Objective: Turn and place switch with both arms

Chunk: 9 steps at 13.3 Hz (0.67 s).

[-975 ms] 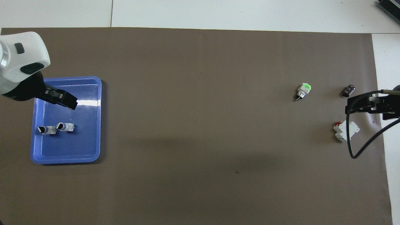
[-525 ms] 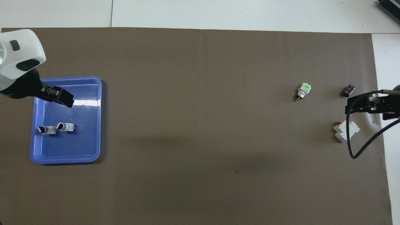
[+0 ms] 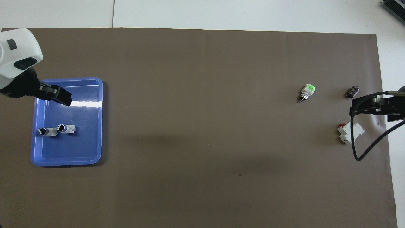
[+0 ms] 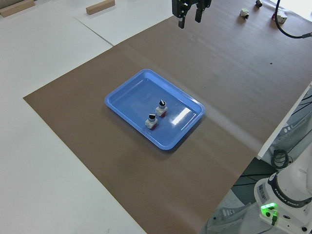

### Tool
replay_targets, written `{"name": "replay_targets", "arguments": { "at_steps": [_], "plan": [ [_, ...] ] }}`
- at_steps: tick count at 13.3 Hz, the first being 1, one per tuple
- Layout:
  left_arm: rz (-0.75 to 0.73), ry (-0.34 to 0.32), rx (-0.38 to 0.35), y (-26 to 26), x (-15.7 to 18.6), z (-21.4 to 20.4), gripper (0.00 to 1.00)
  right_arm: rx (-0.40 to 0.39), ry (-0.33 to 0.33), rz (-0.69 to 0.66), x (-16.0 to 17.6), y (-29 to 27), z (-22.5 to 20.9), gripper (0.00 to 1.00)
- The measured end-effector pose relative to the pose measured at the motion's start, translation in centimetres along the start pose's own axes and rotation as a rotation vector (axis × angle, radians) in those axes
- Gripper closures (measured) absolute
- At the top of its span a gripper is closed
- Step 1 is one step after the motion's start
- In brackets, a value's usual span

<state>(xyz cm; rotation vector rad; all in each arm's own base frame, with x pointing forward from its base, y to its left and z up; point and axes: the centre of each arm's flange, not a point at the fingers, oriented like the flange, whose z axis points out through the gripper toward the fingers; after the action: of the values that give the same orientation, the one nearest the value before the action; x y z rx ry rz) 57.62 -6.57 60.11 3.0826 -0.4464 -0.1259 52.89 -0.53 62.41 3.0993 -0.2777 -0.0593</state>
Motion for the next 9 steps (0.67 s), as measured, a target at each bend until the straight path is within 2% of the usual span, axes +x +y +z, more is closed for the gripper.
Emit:
{"name": "replay_targets", "arguments": {
  "at_steps": [4, 7, 8, 9],
  "plan": [
    [-0.032, 0.022, 0.016, -1.6, 0.2, 0.7, 0.29, 0.000, 0.000, 0.000, 0.0, 0.0, 0.0, 0.00],
    [-0.046, 0.074, 0.033, -2.2, 0.7, 0.6, 0.26, 0.000, 0.000, 0.000, 0.0, 0.0, 0.0, 0.00],
    [-0.051, 0.084, 0.035, -2.3, 0.8, 0.4, 0.20, 0.000, 0.000, 0.000, 0.0, 0.0, 0.0, 0.00],
    [-0.059, 0.090, 0.036, -2.5, 0.7, 0.3, 0.09, 0.000, 0.000, 0.000, 0.0, 0.0, 0.0, 0.00]
  ]
}}
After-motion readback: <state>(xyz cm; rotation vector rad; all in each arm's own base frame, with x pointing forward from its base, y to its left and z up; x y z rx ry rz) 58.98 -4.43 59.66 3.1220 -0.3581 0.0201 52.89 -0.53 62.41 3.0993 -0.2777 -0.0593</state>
